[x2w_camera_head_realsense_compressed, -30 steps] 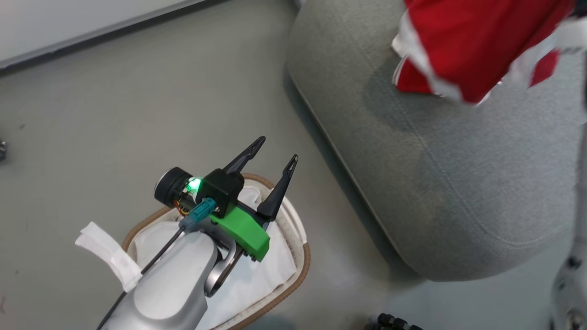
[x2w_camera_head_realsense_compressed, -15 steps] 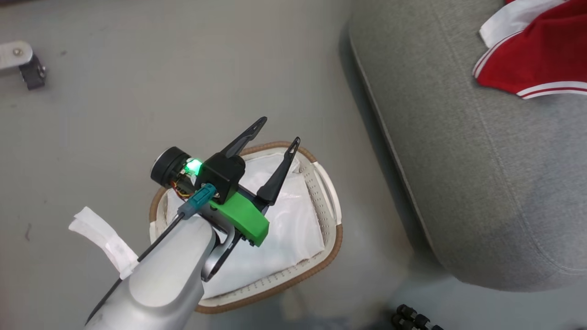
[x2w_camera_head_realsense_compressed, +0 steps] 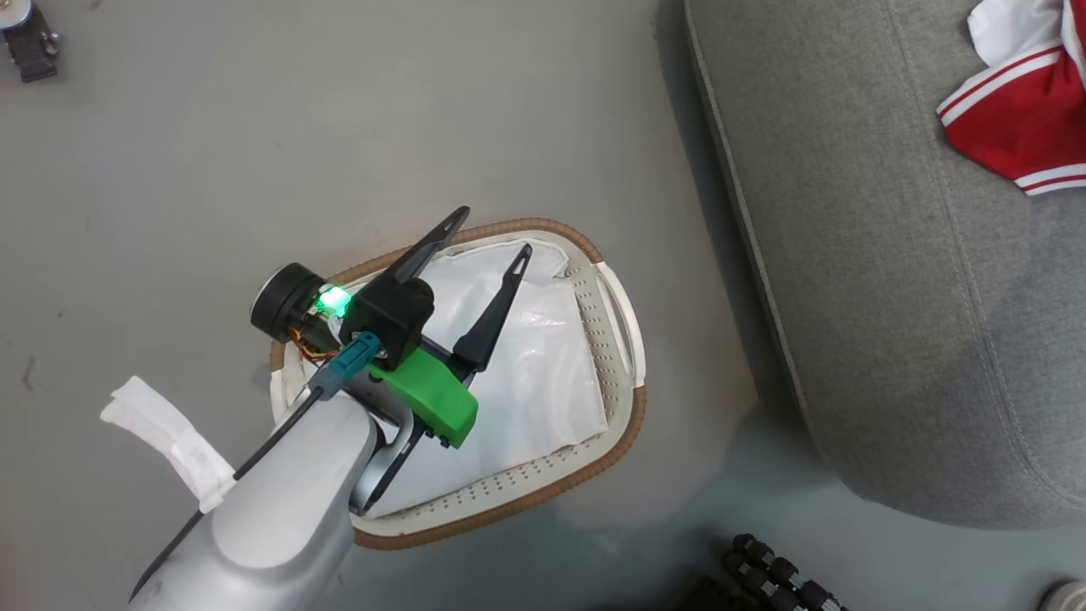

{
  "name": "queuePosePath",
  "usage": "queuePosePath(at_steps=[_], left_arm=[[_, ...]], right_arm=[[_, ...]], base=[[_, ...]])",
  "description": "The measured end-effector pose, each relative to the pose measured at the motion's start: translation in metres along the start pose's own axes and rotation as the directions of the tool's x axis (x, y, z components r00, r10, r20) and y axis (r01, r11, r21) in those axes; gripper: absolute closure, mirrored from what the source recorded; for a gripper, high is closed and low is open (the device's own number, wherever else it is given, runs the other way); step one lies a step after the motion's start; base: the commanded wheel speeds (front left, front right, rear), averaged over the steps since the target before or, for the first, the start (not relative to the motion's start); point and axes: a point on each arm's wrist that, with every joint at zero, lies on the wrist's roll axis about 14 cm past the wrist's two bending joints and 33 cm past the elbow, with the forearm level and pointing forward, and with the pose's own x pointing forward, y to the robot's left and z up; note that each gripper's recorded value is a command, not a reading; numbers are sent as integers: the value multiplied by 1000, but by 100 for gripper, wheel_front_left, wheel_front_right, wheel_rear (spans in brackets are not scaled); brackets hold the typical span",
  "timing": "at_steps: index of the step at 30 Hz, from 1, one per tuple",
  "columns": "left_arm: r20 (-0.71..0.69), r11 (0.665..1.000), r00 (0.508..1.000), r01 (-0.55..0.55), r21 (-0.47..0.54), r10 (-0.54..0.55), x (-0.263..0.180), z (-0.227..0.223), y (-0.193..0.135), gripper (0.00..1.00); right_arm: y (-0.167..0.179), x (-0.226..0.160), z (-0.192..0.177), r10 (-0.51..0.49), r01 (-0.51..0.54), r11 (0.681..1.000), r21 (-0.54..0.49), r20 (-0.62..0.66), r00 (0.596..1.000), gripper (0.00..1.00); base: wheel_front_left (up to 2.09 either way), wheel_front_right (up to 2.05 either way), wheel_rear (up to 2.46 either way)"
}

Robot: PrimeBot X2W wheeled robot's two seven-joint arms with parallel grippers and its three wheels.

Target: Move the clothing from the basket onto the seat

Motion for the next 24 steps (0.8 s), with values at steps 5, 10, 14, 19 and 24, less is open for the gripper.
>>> queuePosePath(at_steps=[5, 10, 14, 19, 24], left_arm=[[7, 1000, 1000, -2, -5, 2, 1, 3, -2, 0], [15, 1000, 1000, 14, -3, -14, 3, 10, -11, 0], [26, 1000, 999, 24, -2, -24, 4, 16, -19, 0], [47, 1000, 999, 27, -10, -27, 4, 26, -28, 0], [72, 1000, 997, 3, -25, -1, 0, 38, -33, 0]], right_arm=[[26, -23, -32, 61, -61, 998, 10, -87, 994, 100], [25, -43, -33, 64, -63, 998, 15, -80, 995, 0], [29, -63, -34, 83, -80, 996, 31, -75, 994, 0], [29, -85, -35, 98, -93, 993, 70, -69, 993, 0], [20, -92, -14, 90, -88, 990, 112, -5, 996, 0]], base=[[0, 0, 0], [0, 0, 0], [0, 0, 0], [0, 0, 0], [0, 0, 0]])
